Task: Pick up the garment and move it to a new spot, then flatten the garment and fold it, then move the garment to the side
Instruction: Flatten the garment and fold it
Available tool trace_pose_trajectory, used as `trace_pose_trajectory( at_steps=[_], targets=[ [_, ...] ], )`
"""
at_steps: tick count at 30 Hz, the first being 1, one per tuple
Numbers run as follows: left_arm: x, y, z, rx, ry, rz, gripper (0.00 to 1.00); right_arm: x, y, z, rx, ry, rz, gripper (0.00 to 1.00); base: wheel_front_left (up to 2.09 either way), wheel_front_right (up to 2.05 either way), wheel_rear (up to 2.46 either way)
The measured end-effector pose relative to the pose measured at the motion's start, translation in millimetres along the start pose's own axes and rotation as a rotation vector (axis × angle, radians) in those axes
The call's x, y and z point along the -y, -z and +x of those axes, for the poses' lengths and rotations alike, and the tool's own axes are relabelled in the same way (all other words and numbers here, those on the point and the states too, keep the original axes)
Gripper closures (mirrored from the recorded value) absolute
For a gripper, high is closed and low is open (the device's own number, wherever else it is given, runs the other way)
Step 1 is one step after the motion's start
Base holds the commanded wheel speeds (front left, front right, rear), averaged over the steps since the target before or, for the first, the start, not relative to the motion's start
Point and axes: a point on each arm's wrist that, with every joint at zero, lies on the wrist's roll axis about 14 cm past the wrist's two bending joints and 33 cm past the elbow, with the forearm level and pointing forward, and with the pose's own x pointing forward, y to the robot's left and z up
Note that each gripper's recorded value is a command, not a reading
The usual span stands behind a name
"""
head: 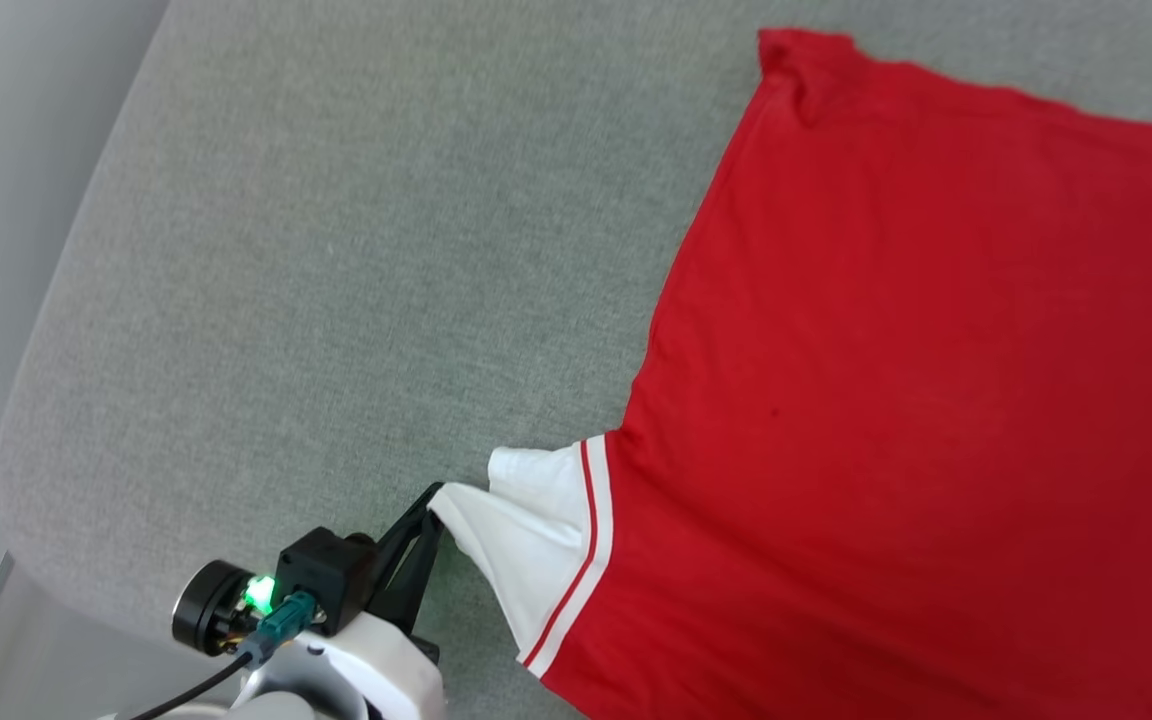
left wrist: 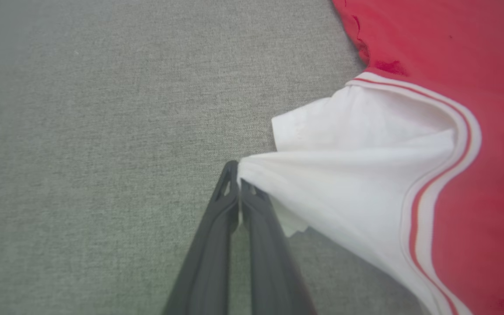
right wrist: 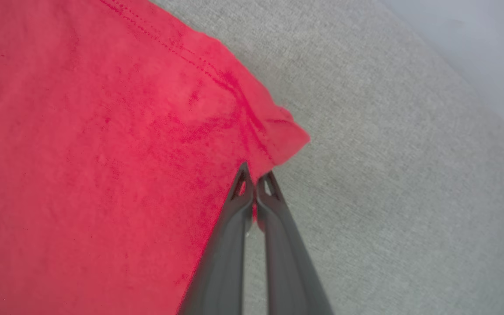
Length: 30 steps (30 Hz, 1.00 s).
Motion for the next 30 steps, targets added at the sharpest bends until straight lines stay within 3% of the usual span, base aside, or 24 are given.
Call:
trace_pose_trajectory(
  at_steps=[7, 11, 18, 23, 30],
  targets=[
    [2, -8, -17, 0.045, 0.003, -0.011, 1.0, -2, 2, -66, 0.107, 0.038, -0.116, 1.0, 0.0, 0.0, 0.0],
    [4, -10, -27, 0.064, 0.012, -0.007, 1.0, -1, 35, -103, 0.088, 0.056, -0.174, 1.0, 0.0, 0.0, 0.0],
    [15, -13, -33, 0.082, 0.053, 0.005, 1.0, -2, 144, -137, -0.071, 0.034, -0.14, 1.0, 0.0, 0.0, 0.0],
    [26, -16, -31, 0.087, 0.094, 0.024, 1.0, -21, 238, -145, -0.204, -0.031, -0.03, 1.0, 0.0, 0.0, 0.0],
    [36, -17, -26, 0.083, 0.135, 0.036, 1.0, -63, 340, -151, -0.329, -0.112, 0.144, 1.0, 0.0, 0.0, 0.0]
  ],
)
